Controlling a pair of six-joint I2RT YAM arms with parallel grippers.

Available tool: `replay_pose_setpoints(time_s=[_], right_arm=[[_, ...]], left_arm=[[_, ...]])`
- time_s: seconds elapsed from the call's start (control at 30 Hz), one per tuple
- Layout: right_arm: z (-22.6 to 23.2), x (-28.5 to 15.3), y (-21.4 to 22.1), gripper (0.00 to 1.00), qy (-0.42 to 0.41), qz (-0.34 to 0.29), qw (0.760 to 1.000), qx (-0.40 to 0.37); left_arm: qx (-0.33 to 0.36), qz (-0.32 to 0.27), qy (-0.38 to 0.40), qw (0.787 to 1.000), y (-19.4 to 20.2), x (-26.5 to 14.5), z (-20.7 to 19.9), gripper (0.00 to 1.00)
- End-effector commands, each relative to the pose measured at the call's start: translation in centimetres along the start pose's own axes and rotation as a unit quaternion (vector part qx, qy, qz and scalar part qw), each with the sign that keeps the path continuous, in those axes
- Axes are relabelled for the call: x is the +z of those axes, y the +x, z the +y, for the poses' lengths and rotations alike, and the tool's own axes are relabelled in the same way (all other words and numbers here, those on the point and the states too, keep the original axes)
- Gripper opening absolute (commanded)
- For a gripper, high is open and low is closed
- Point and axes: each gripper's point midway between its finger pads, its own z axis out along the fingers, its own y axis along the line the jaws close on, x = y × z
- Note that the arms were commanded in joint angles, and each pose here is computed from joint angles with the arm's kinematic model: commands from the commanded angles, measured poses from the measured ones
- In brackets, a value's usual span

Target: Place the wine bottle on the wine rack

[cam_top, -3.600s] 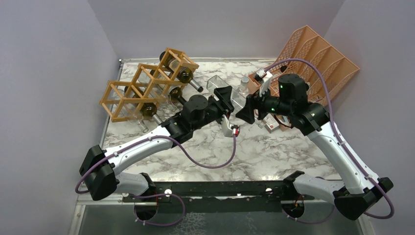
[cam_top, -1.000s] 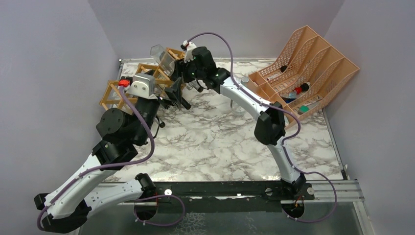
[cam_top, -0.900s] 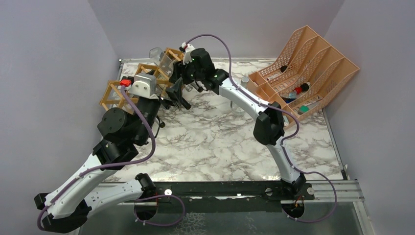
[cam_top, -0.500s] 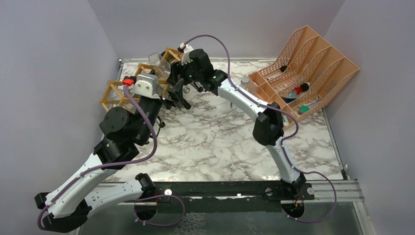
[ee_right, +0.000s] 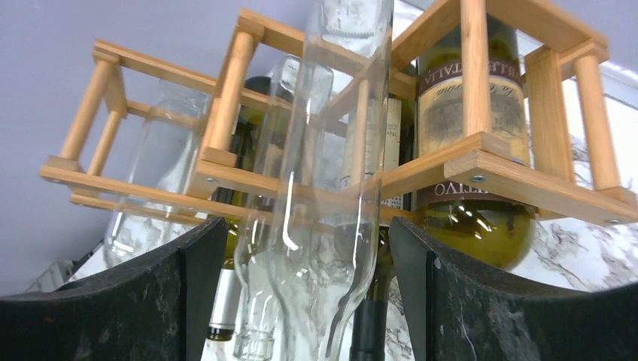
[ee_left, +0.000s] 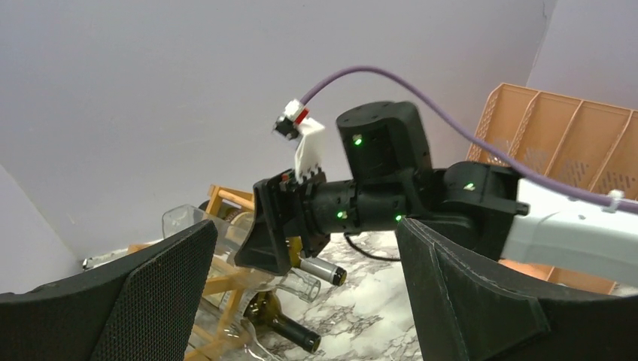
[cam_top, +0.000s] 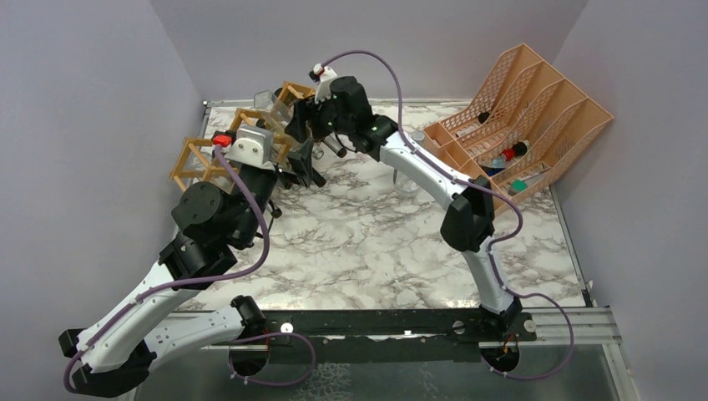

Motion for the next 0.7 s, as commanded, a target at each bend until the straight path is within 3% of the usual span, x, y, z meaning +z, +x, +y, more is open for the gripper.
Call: replay_pose_setpoints(time_s=[0.0,0.23,0.5,0.67], right_arm=[[2.8,-4.9,-7.5,0.81,-0.007,-0.09,0.996,-0.016],[0.8,-11.7,-9.6,0.81,0.086,-0.121,0.988,-0.044],[-5.1,-21.5,-6.8,0.81,0.258,-0.1,0.957,-0.081],[-8.6,-25.2,-4.1,0.87,0.319,-0.069,0.942,-0.08]], left_arm=[[-0.025,-0.026,0.002,0.999,-2.4,-0.7,0.6,0.95],[-0.036,-0.02,0.015,0.999,-2.0,-1.2,0.3,0.96],[-0.039,0.008,0.033,0.999,1.3,-1.6,-0.7,0.97],[-0.034,0.038,0.038,0.998,4.9,-1.4,-1.6,0.99]])
